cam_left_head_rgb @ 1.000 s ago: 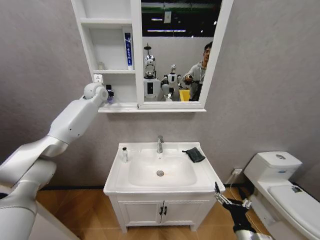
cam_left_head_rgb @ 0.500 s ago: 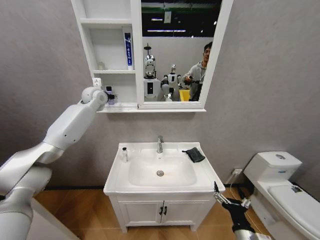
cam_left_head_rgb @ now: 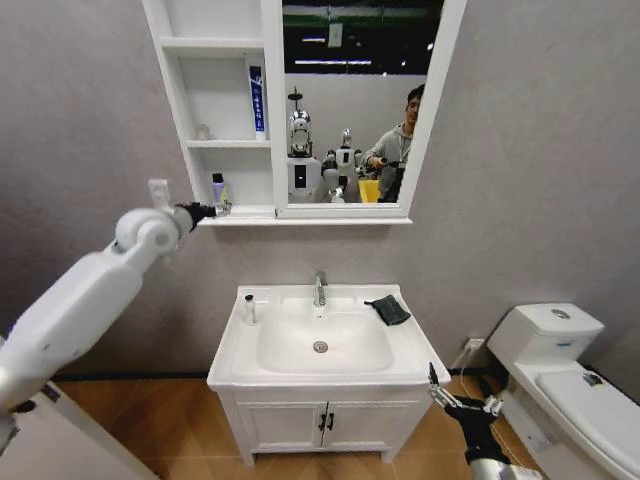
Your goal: Move facial cleanser and shampoo from washbasin to cabinet, then wipe washbasin with towel.
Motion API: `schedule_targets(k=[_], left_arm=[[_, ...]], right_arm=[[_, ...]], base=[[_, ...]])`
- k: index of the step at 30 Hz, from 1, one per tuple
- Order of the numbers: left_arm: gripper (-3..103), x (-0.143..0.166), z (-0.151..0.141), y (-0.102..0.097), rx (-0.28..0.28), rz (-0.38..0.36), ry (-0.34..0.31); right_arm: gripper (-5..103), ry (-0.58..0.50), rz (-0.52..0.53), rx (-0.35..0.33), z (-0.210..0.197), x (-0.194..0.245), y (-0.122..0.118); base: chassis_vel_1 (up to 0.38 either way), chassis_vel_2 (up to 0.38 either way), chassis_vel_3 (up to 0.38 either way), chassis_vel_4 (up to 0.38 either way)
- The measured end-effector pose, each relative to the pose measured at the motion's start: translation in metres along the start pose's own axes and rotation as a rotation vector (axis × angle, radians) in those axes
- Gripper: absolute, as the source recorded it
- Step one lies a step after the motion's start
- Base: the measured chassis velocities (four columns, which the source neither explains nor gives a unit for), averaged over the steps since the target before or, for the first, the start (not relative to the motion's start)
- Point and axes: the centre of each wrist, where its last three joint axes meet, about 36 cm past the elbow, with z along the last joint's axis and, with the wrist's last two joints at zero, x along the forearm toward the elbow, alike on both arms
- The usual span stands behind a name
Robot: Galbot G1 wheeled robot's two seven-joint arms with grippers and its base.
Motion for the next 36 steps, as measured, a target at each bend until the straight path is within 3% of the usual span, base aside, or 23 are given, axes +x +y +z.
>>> schedule_targets(k=[1, 2, 3, 4, 6, 7, 9, 10, 14, 23, 36], left_arm=[[100, 0.01, 0.049, -0.005, -0.032, 0.0, 0.021], [100, 0.01, 0.049, -0.005, -0.032, 0.0, 0.021], [100, 0.014, 0.077, -0.01, -0.037, -0.001, 0.037], [100, 0.014, 0.077, -0.01, -0.037, -0.001, 0.037], [100, 0.014, 0.137, -0.014, -0.046, -0.021, 0.062], [100, 0.014, 0.137, -0.014, -0.046, -0.021, 0.062], [100, 0.01, 0.186, -0.021, -0.03, -0.04, 0.101], [100, 0.01, 0.186, -0.021, -0.03, -0.04, 0.101], [100, -0.007, 0.237, -0.049, 0.01, -0.036, 0.133], [100, -0.051, 0.271, -0.075, 0.034, -0.032, 0.152], [100, -0.095, 0.304, -0.072, 0.022, -0.12, 0.197]], right_arm=[[100, 0.001, 0.001, 0.0, 0.001, 0.001, 0.0], [100, 0.001, 0.001, 0.0, 0.001, 0.001, 0.0], [100, 0.001, 0.002, -0.002, 0.001, 0.001, 0.0], [100, 0.001, 0.002, -0.002, 0.001, 0.001, 0.0], [100, 0.002, 0.007, -0.004, 0.0, 0.002, -0.001], [100, 0.002, 0.007, -0.004, 0.0, 0.002, -0.001], [100, 0.0, 0.018, 0.0, -0.002, 0.004, -0.004], [100, 0.0, 0.018, 0.0, -0.002, 0.004, -0.004], [100, -0.004, 0.046, 0.009, -0.005, 0.009, -0.008], [100, -0.003, 0.078, 0.009, -0.009, 0.014, -0.009], [100, -0.002, 0.098, -0.004, -0.008, 0.014, -0.016]], base=[[0.0, 0.0, 0.0, 0.0], [0.0, 0.0, 0.0, 0.0], [0.0, 0.0, 0.0, 0.0], [0.0, 0.0, 0.0, 0.0], [0.0, 0.0, 0.0, 0.0], [0.0, 0.0, 0.0, 0.0], [0.0, 0.0, 0.0, 0.0], [0.0, 0.0, 0.0, 0.0], [0.0, 0.0, 0.0, 0.0], [0.0, 0.0, 0.0, 0.0], [0.0, 0.0, 0.0, 0.0]])
